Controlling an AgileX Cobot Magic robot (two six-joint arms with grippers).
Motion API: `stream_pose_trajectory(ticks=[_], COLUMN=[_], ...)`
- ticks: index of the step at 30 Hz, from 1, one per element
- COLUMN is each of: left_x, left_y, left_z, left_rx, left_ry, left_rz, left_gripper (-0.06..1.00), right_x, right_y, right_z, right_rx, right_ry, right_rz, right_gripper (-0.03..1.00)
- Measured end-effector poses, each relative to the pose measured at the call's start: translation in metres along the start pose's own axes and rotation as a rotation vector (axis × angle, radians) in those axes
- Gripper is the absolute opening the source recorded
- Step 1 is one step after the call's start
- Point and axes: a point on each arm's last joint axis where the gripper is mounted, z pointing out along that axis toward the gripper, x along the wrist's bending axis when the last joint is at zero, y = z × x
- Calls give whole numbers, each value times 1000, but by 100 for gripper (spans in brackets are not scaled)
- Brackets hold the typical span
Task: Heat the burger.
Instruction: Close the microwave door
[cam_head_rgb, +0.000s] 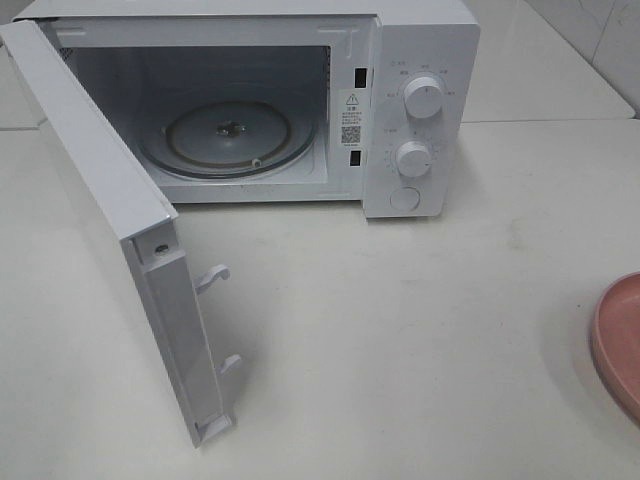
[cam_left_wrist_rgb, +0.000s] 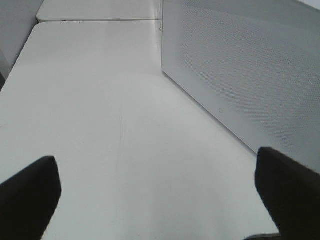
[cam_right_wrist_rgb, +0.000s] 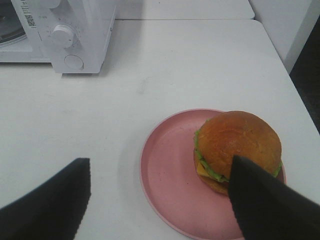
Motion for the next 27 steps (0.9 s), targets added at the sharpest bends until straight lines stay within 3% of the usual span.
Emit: stream_pose_trajectory(ticks=[27], left_x=[0], left_y=[0], left_z=[0], left_rx=[0], left_ry=[0], left_rz=[1], left_gripper=[98], right_x=[0], right_y=[0], right_z=[0], right_rx=[0], right_ry=[0], right_rz=[-2], right_gripper=[75])
